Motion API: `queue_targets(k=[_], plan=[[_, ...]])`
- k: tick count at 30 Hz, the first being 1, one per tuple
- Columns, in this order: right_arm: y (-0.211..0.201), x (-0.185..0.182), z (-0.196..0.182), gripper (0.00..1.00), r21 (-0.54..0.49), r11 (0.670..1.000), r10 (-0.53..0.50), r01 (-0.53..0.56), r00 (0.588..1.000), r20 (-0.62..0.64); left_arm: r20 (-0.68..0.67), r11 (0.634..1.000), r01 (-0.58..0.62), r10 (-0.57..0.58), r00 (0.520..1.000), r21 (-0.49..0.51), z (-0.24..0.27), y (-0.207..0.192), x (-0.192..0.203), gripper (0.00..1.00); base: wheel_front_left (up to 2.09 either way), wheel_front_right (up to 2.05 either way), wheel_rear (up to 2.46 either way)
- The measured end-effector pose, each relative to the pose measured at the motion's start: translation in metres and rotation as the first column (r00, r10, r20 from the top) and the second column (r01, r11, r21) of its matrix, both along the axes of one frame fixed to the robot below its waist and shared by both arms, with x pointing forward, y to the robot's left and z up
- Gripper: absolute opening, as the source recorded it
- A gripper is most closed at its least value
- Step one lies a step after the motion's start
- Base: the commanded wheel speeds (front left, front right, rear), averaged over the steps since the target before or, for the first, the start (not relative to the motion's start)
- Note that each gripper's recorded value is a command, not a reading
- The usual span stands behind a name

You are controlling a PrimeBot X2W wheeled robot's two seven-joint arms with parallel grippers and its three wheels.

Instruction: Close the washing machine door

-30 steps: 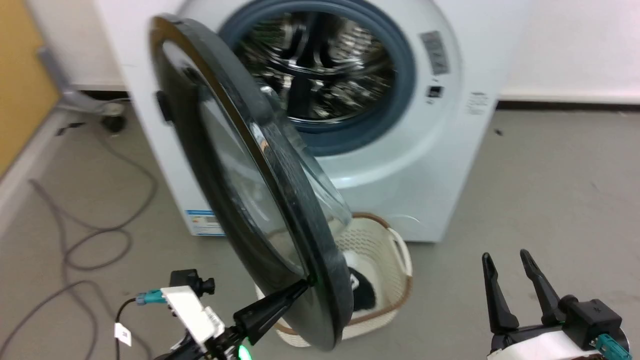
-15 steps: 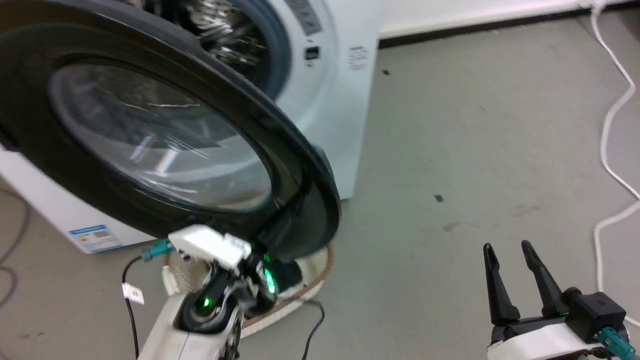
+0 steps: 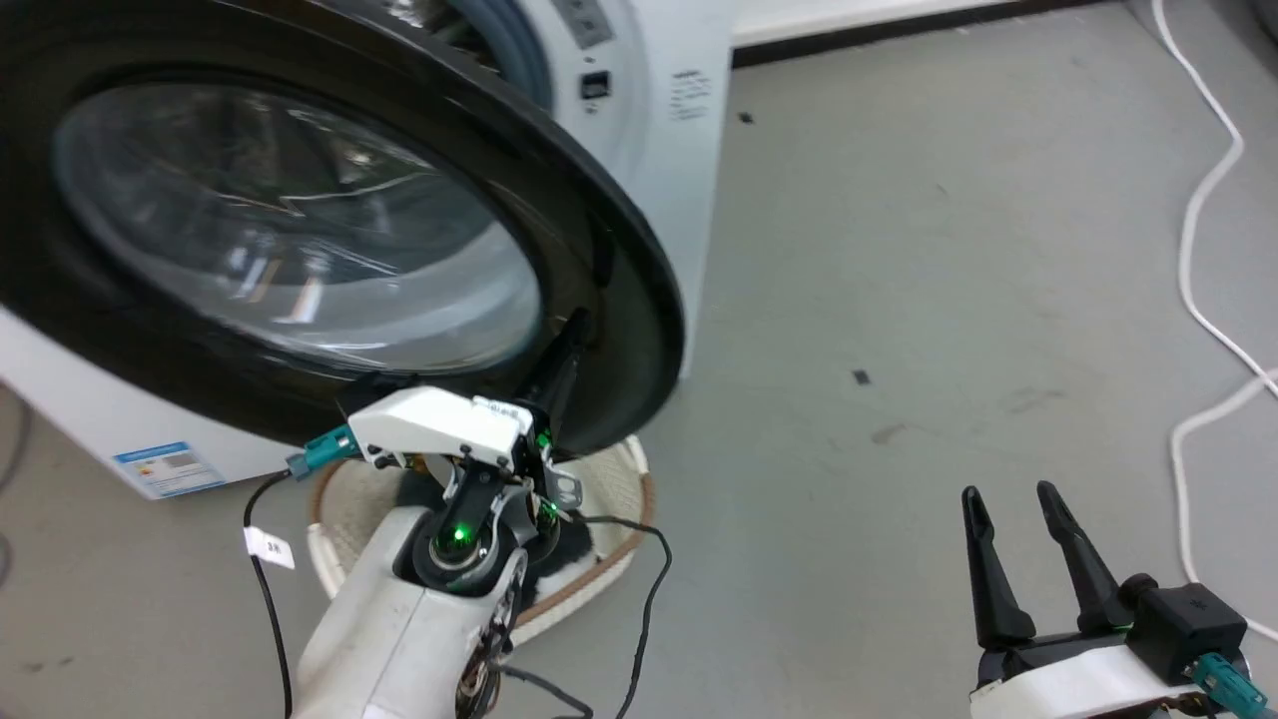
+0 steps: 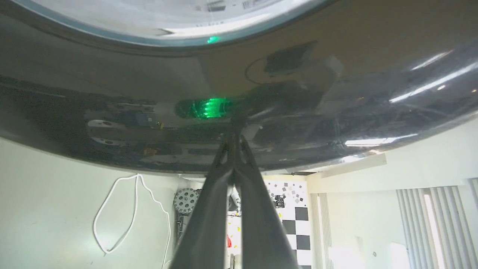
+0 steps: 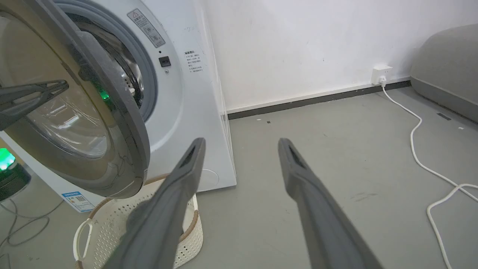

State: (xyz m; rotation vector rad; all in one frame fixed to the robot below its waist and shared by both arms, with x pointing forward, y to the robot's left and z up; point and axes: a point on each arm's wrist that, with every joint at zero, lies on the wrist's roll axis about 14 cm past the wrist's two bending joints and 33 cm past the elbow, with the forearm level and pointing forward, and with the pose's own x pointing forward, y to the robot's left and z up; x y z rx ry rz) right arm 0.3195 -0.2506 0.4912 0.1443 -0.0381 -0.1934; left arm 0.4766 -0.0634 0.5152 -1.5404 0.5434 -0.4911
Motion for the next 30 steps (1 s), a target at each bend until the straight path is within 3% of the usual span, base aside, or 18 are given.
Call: queue_targets(k=[5, 8, 11, 13, 17, 21, 22, 24, 25, 26, 27, 30], plan=[[0.016, 0.010, 0.005, 1.00, 0.003, 0.998, 0.056, -0.056, 0.998, 0.023, 0.063, 0.998, -0.008, 0.004, 0.998, 0.056, 0.003, 0.020, -0.020, 0.00, 0.00, 0.00, 0.00], [0.027, 0.014, 0.009, 1.00, -0.004, 0.996, 0.095, -0.095, 0.995, 0.038, 0.131, 0.983, 0.008, -0.033, 0.991, 0.185, -0.006, 0.036, -0.046, 0.00, 0.00, 0.00, 0.00], [0.033, 0.017, 0.013, 1.00, -0.002, 0.993, 0.118, -0.118, 0.991, 0.056, 0.253, 0.925, -0.065, -0.034, 0.967, 0.375, -0.013, 0.067, -0.063, 0.00, 0.00, 0.00, 0.00], [0.040, 0.019, 0.015, 1.00, -0.002, 0.990, 0.142, -0.142, 0.988, 0.061, 0.353, 0.852, -0.180, -0.007, 0.935, 0.492, -0.016, 0.097, -0.068, 0.00, 0.00, 0.00, 0.00], [0.062, 0.025, 0.024, 1.00, -0.005, 0.978, 0.208, -0.209, 0.974, 0.094, 0.523, 0.662, -0.369, -0.040, 0.851, 0.652, -0.012, 0.146, -0.077, 0.00, 0.00, 0.00, 0.00], [0.079, 0.031, 0.036, 1.00, -0.017, 0.965, 0.262, -0.262, 0.956, 0.131, 0.652, 0.459, -0.582, 0.009, 0.758, 0.671, 0.022, 0.199, -0.077, 0.00, 0.00, 0.00, 0.00], [0.083, 0.032, 0.039, 1.00, -0.018, 0.961, 0.275, -0.275, 0.951, 0.139, 0.690, 0.414, -0.640, 0.038, 0.723, 0.648, 0.035, 0.213, -0.080, 0.06, 0.00, 0.00, 0.00], [0.093, 0.033, 0.043, 1.00, -0.021, 0.953, 0.303, -0.304, 0.941, 0.150, 0.739, 0.329, -0.711, 0.056, 0.672, 0.621, 0.049, 0.232, -0.092, 0.43, 0.00, 0.00, 0.00], [0.098, 0.033, 0.044, 1.00, -0.023, 0.948, 0.319, -0.319, 0.935, 0.154, 0.751, 0.293, -0.732, 0.067, 0.657, 0.615, 0.051, 0.240, -0.100, 0.82, 0.00, 0.00, 0.00], [0.103, 0.033, 0.045, 1.00, -0.024, 0.943, 0.332, -0.332, 0.930, 0.157, 0.758, 0.256, -0.747, 0.073, 0.648, 0.613, 0.051, 0.245, -0.108, 1.00, 0.00, 0.00, 0.00], [0.106, 0.033, 0.046, 1.00, -0.025, 0.939, 0.342, -0.342, 0.926, 0.158, 0.762, 0.222, -0.755, 0.070, 0.644, 0.617, 0.048, 0.249, -0.115, 1.00, 0.00, 0.00, 0.00], [0.113, 0.032, 0.047, 1.00, -0.028, 0.932, 0.361, -0.361, 0.918, 0.162, 0.754, 0.166, -0.750, 0.053, 0.655, 0.640, 0.037, 0.251, -0.136, 1.00, 0.00, 0.00, 0.00]])
